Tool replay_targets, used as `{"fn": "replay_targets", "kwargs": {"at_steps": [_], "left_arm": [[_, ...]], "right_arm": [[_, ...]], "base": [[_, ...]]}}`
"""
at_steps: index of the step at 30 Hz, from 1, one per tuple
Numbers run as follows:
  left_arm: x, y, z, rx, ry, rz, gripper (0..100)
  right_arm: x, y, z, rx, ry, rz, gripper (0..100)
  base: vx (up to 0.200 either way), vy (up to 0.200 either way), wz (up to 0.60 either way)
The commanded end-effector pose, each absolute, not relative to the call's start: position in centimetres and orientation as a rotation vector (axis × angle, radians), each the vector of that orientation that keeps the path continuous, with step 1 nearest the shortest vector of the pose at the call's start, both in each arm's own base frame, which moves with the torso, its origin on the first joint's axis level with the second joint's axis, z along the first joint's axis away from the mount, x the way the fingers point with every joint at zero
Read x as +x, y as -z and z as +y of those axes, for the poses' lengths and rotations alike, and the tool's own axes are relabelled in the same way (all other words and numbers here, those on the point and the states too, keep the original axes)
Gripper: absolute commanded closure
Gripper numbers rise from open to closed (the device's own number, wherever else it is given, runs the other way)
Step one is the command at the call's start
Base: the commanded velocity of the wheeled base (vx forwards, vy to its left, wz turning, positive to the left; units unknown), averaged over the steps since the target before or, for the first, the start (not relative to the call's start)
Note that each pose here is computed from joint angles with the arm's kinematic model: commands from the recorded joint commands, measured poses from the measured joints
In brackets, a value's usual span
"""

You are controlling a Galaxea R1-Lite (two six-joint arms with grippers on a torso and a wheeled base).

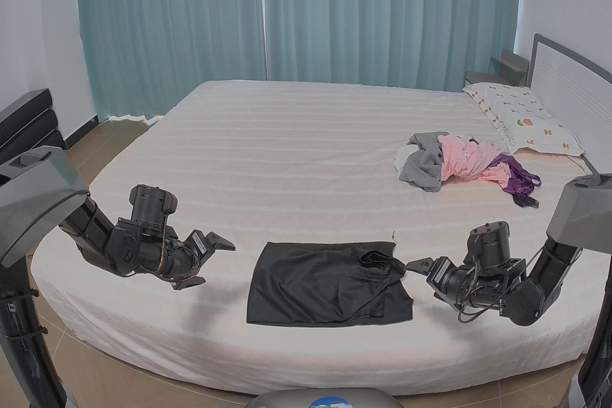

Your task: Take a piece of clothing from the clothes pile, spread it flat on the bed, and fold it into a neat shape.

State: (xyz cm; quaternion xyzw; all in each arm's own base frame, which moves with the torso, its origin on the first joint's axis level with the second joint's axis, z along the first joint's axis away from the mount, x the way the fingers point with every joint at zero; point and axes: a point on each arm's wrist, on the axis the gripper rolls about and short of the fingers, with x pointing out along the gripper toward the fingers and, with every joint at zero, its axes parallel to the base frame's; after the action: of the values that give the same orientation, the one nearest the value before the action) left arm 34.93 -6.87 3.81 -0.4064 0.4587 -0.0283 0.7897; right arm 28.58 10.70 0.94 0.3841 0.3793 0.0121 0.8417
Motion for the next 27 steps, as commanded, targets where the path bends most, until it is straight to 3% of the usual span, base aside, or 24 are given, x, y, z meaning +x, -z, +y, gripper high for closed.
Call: {"fn": "replay_targets", "kwargs": {"at_steps": [1,13,27], "left_arm": [[34.9,-3.4,-6.9,-0.874,0.055,1.001,0],[34.8,-3.3,-6.9,-0.875,0.058,1.009,0],[34.7,-3.2,-6.9,-0.875,0.057,1.011,0]], "right_arm": [[29.0,-1.4,13.3,0.725,-0.077,0.809,0],[30.4,0.3,17.9,0.556,-0.056,0.902,0],[32.3,0.0,18.7,0.44,0.023,0.932,0]], "base": [[0.0,0.0,0.0],[0.0,0.0,0.0],[0.0,0.0,0.0]]}}
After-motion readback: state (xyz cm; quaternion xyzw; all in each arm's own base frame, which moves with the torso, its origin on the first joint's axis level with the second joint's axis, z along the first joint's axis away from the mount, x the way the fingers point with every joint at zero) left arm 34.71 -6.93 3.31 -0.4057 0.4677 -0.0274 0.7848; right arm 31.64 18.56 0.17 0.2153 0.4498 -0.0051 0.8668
